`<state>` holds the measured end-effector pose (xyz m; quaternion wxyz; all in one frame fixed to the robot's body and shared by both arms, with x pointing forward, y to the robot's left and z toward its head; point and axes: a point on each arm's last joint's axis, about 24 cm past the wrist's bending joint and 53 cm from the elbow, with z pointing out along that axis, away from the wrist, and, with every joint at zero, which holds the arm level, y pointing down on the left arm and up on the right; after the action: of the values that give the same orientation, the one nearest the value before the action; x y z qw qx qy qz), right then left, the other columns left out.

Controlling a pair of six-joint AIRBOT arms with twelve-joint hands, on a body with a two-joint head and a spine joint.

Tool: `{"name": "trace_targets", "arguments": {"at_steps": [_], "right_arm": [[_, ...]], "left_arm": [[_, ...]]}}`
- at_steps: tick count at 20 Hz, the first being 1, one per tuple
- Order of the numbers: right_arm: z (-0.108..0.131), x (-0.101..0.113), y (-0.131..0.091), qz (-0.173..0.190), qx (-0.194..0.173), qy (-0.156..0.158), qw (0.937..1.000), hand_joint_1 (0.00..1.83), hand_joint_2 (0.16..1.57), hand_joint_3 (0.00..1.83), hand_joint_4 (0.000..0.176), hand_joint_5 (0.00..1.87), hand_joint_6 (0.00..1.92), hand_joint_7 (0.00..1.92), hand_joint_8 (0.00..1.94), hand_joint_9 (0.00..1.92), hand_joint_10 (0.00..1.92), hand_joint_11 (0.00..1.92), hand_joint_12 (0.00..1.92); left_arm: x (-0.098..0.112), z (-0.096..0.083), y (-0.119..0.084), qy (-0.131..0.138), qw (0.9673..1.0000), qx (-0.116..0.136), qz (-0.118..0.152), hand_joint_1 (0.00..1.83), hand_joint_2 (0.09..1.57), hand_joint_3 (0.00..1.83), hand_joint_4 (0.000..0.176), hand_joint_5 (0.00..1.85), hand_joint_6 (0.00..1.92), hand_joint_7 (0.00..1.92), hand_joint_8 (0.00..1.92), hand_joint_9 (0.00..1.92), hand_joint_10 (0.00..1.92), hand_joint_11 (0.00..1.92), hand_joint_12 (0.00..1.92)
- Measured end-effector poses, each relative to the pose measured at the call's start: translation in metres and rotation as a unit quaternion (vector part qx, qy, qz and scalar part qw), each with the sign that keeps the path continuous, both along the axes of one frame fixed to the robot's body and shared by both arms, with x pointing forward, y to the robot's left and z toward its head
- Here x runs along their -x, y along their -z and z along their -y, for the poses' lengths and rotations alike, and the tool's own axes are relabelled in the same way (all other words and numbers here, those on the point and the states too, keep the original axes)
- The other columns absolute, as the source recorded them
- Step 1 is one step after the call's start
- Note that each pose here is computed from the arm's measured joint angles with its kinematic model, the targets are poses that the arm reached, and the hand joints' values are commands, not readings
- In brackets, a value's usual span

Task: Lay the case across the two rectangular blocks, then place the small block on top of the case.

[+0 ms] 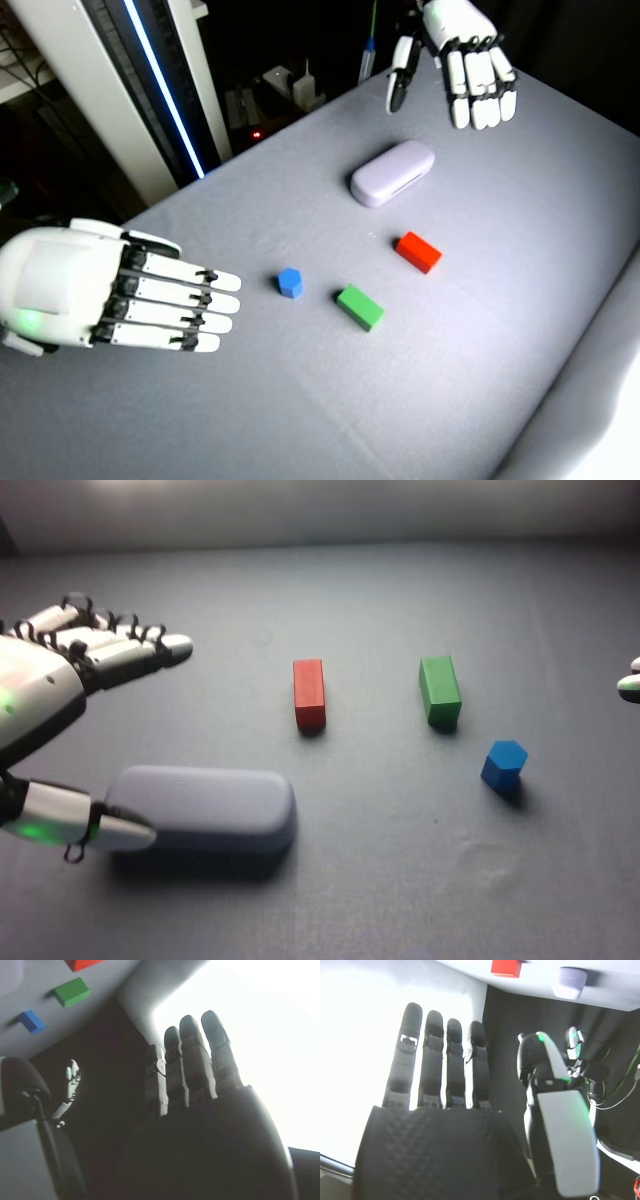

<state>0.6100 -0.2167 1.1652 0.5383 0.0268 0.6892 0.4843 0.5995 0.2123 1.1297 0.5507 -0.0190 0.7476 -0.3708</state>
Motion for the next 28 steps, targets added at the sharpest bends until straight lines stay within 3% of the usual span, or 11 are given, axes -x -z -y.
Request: {"name": "trace_targets", "arguments": {"at_steps": [3, 6, 9, 12, 16, 18, 19, 21, 22, 24, 28], "right_arm": [[0.0, 0.0, 0.001, -0.001, 0.0, 0.0, 1.0, 0.59, 1.32, 0.0, 0.0, 0.46, 0.0, 0.38, 0.0, 0.39, 0.0, 0.19, 0.63], [0.0, 0.0, 0.001, -0.002, 0.001, 0.0, 1.0, 0.6, 1.32, 0.0, 0.0, 0.47, 0.0, 0.38, 0.0, 0.41, 0.01, 0.21, 0.65], [0.0, 0.0, 0.002, -0.003, 0.002, 0.0, 1.0, 0.6, 1.32, 0.0, 0.0, 0.48, 0.01, 0.4, 0.01, 0.43, 0.01, 0.24, 0.66], [0.0, 0.0, 0.003, -0.006, 0.003, 0.001, 1.0, 0.57, 1.33, 0.0, 0.0, 0.47, 0.0, 0.39, 0.0, 0.42, 0.0, 0.22, 0.65], [0.0, 0.0, 0.005, -0.008, 0.005, 0.001, 1.0, 0.57, 1.33, 0.0, 0.0, 0.47, 0.0, 0.39, 0.0, 0.42, 0.0, 0.24, 0.59], [0.0, 0.0, 0.005, -0.008, 0.005, 0.001, 0.9999, 0.56, 1.34, 0.0, 0.0, 0.47, 0.0, 0.39, 0.0, 0.42, 0.0, 0.25, 0.58], [-0.001, 0.0, 0.005, -0.008, 0.006, 0.0, 0.9999, 0.57, 1.33, 0.0, 0.0, 0.47, 0.0, 0.39, 0.0, 0.42, 0.0, 0.24, 0.59], [-0.001, 0.0, 0.006, -0.009, 0.006, 0.001, 0.9999, 0.61, 1.34, 0.0, 0.0, 0.46, 0.0, 0.39, 0.0, 0.42, 0.0, 0.25, 0.59], [-0.001, 0.0, 0.005, -0.008, 0.005, 0.0, 1.0, 0.61, 1.34, 0.0, 0.0, 0.47, 0.0, 0.39, 0.0, 0.43, 0.0, 0.26, 0.6], [-0.001, 0.0, 0.006, -0.01, 0.006, 0.0, 0.9999, 0.63, 1.33, 0.0, 0.0, 0.47, 0.0, 0.39, 0.0, 0.43, 0.0, 0.26, 0.6], [-0.003, 0.0, 0.009, -0.013, 0.007, -0.002, 0.9999, 0.63, 1.33, 0.0, 0.0, 0.46, 0.0, 0.39, 0.0, 0.42, 0.0, 0.25, 0.6]], "left_arm": [[-0.002, 0.004, 0.029, 0.005, 0.999, -0.022, -0.037, 0.88, 0.74, 0.0, 0.072, 0.26, 0.0, 0.29, 0.0, 0.33, 0.0, 0.0, 0.69], [-0.004, 0.007, 0.057, 0.006, 0.9964, -0.04, -0.075, 0.85, 0.76, 0.0, 0.114, 0.2, 0.0, 0.27, 0.0, 0.3, 0.0, 0.0, 0.59], [-0.011, 0.008, 0.068, 0.004, 0.9951, -0.048, -0.086, 0.86, 0.75, 0.0, 0.096, 0.24, 0.01, 0.31, 0.0, 0.35, 0.01, 0.0, 0.67], [-0.015, 0.007, 0.086, -0.002, 0.9928, -0.055, -0.107, 0.8, 0.79, 0.01, 0.123, 0.22, 0.0, 0.28, 0.0, 0.35, 0.0, 0.02, 0.74], [-0.015, 0.009, 0.102, -0.004, 0.99, -0.067, -0.124, 0.85, 0.84, 0.01, 0.088, 0.31, 0.01, 0.35, 0.01, 0.43, 0.01, 0.04, 0.89], [-0.017, 0.006, 0.103, -0.009, 0.9895, -0.078, -0.122, 0.95, 0.91, 0.0, 0.01, 0.45, 0.01, 0.5, 0.01, 0.57, 0.02, 0.16, 0.94], [-0.017, 0.005, 0.103, -0.011, 0.9893, -0.082, -0.12, 1.0, 0.97, 0.0, 0.0, 0.49, 0.0, 0.58, 0.01, 0.62, 0.02, 0.18, 0.98], [-0.02, 0.008, 0.101, -0.01, 0.9902, -0.082, -0.112, 1.19, 1.01, 0.0, 0.0, 0.73, 0.01, 0.84, 0.02, 0.86, 0.06, 0.47, 0.96], [-0.022, 0.009, 0.098, -0.009, 0.9909, -0.083, -0.106, 1.24, 1.06, 0.0, 0.0, 0.96, 0.63, 1.06, 0.73, 1.09, 0.18, 0.68, 1.16], [-0.024, 0.01, 0.096, -0.012, 0.9917, -0.084, -0.097, 1.27, 1.11, 0.0, 0.0, 1.03, 0.64, 1.01, 1.18, 1.17, 0.98, 1.05, 1.42], [-0.029, 0.009, 0.095, -0.023, 0.9926, -0.079, -0.089, 1.29, 1.05, 0.0, 0.0, 1.16, 0.51, 1.12, 0.97, 1.21, 0.96, 1.11, 1.43]]}}
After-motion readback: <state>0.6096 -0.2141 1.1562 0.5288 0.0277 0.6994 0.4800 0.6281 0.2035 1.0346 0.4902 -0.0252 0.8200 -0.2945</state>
